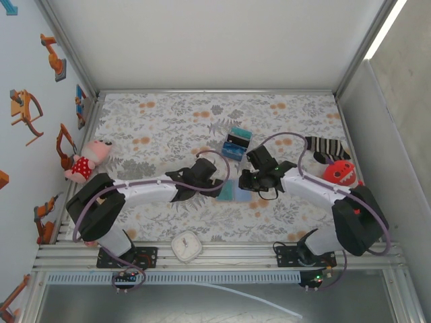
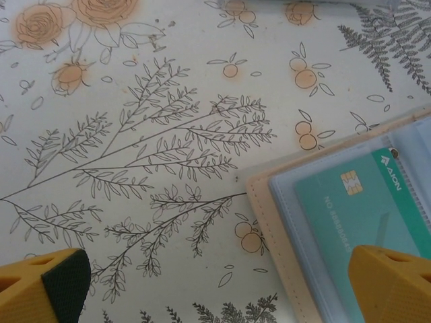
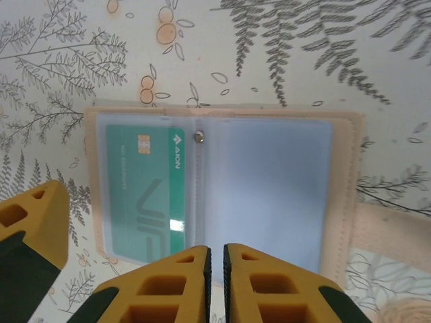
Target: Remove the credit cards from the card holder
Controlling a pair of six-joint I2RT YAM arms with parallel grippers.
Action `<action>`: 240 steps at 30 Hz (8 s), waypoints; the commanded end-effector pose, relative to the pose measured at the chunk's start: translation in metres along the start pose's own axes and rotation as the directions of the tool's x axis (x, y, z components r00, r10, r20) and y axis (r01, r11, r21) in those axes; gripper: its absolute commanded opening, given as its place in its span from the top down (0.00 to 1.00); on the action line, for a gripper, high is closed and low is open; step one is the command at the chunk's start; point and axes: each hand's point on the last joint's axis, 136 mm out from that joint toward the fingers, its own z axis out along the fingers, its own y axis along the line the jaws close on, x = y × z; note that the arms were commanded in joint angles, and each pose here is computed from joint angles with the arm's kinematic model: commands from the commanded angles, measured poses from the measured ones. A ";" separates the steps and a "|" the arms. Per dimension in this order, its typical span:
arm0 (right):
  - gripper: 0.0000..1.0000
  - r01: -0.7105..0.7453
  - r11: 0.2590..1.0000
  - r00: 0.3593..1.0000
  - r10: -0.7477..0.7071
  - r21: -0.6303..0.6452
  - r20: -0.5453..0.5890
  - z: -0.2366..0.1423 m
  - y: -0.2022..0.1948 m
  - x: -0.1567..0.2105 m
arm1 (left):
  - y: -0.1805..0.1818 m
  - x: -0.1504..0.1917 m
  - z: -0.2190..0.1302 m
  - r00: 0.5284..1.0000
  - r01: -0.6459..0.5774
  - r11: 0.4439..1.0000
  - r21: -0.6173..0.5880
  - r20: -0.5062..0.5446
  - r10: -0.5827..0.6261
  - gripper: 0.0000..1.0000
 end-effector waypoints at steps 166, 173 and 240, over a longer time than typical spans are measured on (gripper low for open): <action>1.00 -0.071 0.994 0.997 0.068 -0.080 -0.043 0.026 -0.004 0.012 | -0.014 0.016 0.016 0.979 -0.169 0.978 -0.120 -0.132 0.153 0.03; 0.84 -0.106 0.982 0.994 0.102 -0.158 -0.033 0.026 0.007 0.012 | -0.009 0.027 0.020 0.972 -0.180 0.974 -0.135 -0.177 0.155 0.03; 1.00 0.054 0.998 0.990 -0.048 -0.041 0.133 -0.031 -0.009 -0.002 | 0.015 0.030 0.001 0.976 -0.175 0.970 -0.166 -0.160 0.149 0.03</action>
